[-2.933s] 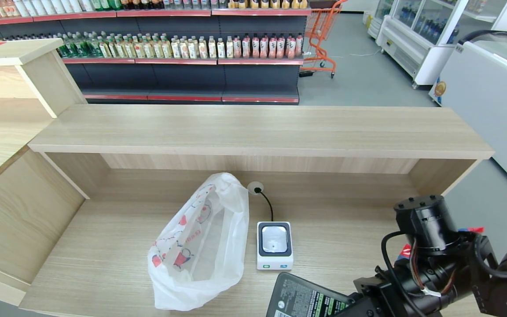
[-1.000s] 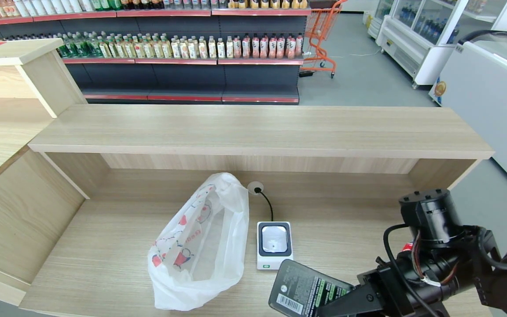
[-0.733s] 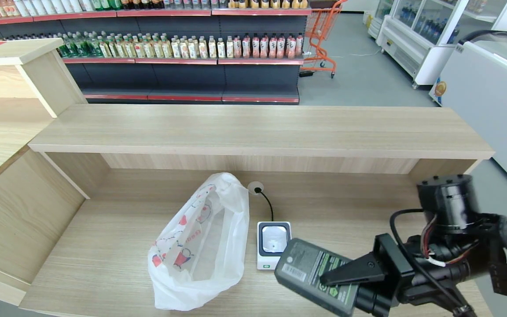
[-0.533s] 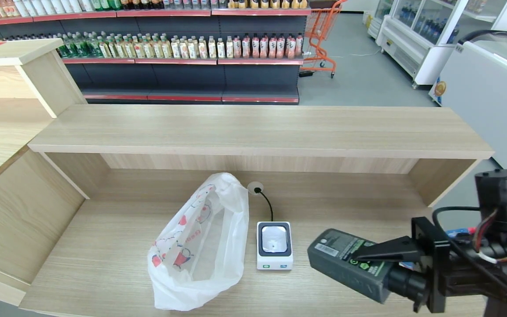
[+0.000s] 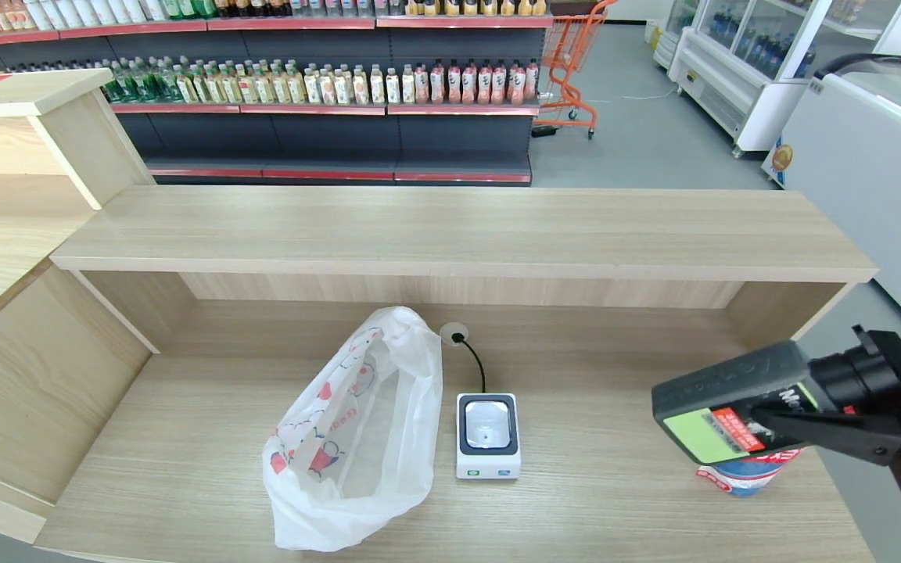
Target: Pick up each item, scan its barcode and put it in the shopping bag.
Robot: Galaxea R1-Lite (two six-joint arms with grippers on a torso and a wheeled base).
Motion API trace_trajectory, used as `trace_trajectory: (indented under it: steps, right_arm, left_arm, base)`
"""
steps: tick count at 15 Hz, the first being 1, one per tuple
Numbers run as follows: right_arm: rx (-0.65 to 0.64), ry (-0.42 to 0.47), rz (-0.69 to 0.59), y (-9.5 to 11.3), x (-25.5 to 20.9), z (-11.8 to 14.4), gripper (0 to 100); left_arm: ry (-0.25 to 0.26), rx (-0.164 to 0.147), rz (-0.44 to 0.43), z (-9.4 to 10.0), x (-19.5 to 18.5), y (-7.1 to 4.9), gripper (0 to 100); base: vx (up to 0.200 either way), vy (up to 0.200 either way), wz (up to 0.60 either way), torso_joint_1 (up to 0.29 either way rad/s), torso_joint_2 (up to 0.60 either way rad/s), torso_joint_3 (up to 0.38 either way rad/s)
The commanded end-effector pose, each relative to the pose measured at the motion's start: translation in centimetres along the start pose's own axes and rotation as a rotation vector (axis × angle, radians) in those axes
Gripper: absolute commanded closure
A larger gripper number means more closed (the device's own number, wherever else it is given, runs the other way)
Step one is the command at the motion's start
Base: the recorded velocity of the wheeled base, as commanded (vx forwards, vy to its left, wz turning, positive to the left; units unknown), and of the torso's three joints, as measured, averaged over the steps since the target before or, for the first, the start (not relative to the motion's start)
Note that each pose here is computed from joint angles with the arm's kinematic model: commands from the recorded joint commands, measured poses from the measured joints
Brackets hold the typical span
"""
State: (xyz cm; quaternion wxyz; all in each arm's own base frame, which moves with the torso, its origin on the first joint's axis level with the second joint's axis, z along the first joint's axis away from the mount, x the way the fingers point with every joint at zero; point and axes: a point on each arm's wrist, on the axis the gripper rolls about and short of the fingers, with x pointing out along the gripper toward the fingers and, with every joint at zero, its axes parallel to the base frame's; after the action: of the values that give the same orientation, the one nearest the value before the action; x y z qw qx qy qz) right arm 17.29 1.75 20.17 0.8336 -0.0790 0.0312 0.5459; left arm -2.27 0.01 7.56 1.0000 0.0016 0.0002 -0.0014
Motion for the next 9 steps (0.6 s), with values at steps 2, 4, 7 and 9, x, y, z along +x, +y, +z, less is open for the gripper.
trace_trajectory:
  steps: [2,4,7,9]
  right_arm:
    - [0.535,0.007,-0.177,0.1,-0.6,0.2,100]
    - [0.648,0.034,-0.173,-0.6,-0.1,-1.0,100]
    - [0.726,0.085,-0.151,-0.8,0.8,-2.8,100]
    - [0.763,0.107,-0.151,-0.6,1.2,-3.4,100]
  left_arm:
    - [0.000,0.000,0.001,0.0,0.0,0.0,0]
    - [0.000,0.000,0.000,0.0,0.0,0.0,0]
    - [0.000,0.000,0.000,0.0,0.0,0.0,0]
    - [0.000,0.000,0.000,0.0,0.0,0.0,0]
  base:
    - [0.000,0.000,0.00,0.000,0.00,0.000]
    - [0.000,0.000,0.00,0.000,0.00,0.000]
    - [0.000,0.000,0.00,0.000,0.00,0.000]
    - [0.000,0.000,0.00,0.000,0.00,0.000]
